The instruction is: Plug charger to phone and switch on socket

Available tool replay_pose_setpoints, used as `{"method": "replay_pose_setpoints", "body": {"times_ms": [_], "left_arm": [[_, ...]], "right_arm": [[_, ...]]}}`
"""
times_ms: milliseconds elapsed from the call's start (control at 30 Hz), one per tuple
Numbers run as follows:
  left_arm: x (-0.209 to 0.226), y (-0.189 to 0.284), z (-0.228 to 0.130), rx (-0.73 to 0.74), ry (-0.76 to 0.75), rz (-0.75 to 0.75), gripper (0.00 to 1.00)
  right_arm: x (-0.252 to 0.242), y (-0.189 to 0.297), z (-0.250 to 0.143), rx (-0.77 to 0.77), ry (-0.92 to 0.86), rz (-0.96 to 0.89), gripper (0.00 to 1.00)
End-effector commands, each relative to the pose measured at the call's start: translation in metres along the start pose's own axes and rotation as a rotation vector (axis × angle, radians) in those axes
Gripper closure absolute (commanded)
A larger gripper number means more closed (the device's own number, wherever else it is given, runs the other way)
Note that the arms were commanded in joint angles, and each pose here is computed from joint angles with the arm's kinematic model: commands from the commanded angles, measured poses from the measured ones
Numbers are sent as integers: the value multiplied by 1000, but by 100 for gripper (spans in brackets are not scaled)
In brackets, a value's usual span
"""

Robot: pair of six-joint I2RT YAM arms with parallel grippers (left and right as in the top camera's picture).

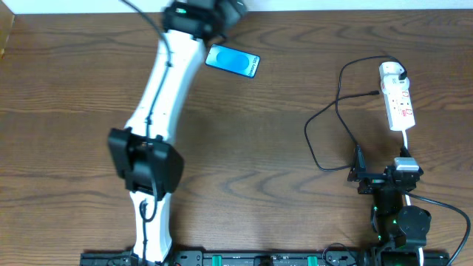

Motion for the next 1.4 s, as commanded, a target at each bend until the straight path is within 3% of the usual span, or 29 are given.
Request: {"method": "replay_pose_setpoints", "body": {"times_ms": [0,200,467,567,1133,1367], "left_arm": [[9,-33,-11,-88,-167,105,2],[13,-82,-27,-101,-243,105,2],[21,-130,-40,-111,-479,89,3],[24,-138,-41,-110,-482,93,14],[59,-199,-42,-121,-458,96,13],[68,-206,-40,-48,-444,66,13]], "right_arm": [[1,0,0,0,-6,0,1],[1,0,0,0,-5,0,1],[1,0,0,0,-6,0,1],[1,0,0,0,-6,0,1],[1,0,0,0,-5,0,1],[1,0,0,0,-6,0,1]]}}
Point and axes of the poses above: each gripper's point midway between its finger pads, its own y axis back along the fingers, its own x axis along the line the jaws close on, z = x × y, the point moved 8 cm from there along y, back along the fingers, and after that the axes turned 14 degrees about y, right-handed, at the moved point
